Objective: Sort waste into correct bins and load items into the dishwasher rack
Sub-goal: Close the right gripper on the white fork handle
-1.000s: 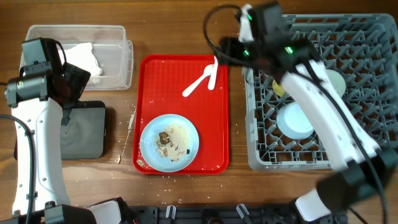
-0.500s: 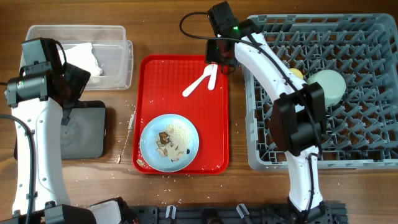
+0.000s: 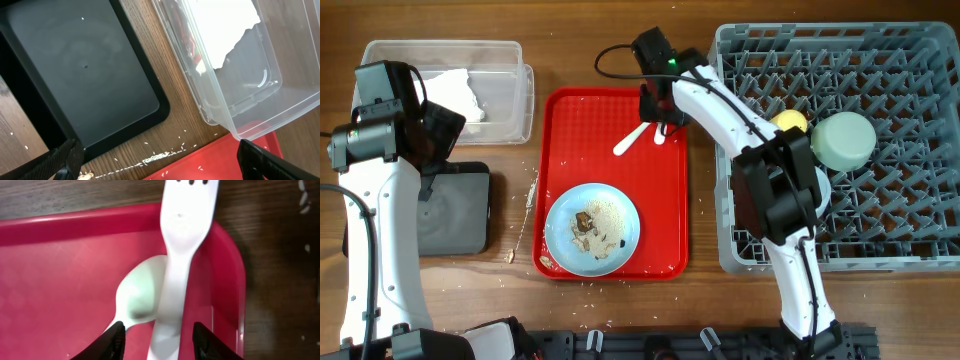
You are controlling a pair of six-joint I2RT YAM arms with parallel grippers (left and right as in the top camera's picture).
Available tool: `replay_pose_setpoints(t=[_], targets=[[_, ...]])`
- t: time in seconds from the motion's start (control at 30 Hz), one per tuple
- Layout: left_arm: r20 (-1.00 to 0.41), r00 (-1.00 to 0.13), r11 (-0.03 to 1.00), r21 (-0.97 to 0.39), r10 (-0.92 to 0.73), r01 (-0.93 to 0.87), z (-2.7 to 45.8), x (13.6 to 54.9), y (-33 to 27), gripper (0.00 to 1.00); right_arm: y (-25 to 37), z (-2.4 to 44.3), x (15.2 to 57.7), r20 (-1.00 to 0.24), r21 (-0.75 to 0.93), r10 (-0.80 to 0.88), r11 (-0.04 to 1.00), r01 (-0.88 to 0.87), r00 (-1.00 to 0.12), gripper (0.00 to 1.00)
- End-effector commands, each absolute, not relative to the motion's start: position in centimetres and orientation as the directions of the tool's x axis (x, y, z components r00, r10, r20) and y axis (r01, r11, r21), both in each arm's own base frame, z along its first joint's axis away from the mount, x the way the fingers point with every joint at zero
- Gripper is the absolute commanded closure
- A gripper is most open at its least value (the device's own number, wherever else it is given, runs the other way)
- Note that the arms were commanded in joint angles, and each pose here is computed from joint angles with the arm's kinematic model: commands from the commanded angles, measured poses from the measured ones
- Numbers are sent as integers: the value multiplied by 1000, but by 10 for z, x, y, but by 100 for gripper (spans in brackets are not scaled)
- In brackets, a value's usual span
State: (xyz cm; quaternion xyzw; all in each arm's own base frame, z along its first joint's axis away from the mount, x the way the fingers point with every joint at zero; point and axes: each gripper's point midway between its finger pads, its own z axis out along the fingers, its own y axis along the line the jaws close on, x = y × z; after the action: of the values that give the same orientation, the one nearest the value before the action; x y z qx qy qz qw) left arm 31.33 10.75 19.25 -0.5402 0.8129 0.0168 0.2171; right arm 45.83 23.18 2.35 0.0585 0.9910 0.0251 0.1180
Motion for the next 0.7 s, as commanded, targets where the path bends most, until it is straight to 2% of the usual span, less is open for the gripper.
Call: replay_pose_setpoints(t=[0.0, 0.13, 0.23, 0.43, 0.57, 0.67], targets=[[-387, -297, 399, -214, -873, -892, 198, 312, 111, 0, 224, 21, 466, -261, 24, 148, 989, 147, -954, 55], [-387, -297, 399, -214, -873, -892, 198, 312, 111, 0, 217, 12, 463, -258, -5, 146, 988, 153, -955, 60], [-387, -297, 399, -214, -873, -892, 198, 312, 111, 0, 217, 9, 460, -250, -8, 144, 988, 151, -958, 67], [-387, -297, 399, -214, -873, -892, 198, 312, 111, 0, 224, 8, 458, -230, 32, 145, 989, 142, -962, 77], [-387, -297, 399, -214, -873, -892, 198, 312, 111, 0, 225, 8, 458, -230, 32, 145, 989, 142, -962, 90], [-387, -297, 399, -214, -873, -892, 198, 312, 111, 0, 225, 8, 458, -230, 33, 145, 989, 141, -962, 91]])
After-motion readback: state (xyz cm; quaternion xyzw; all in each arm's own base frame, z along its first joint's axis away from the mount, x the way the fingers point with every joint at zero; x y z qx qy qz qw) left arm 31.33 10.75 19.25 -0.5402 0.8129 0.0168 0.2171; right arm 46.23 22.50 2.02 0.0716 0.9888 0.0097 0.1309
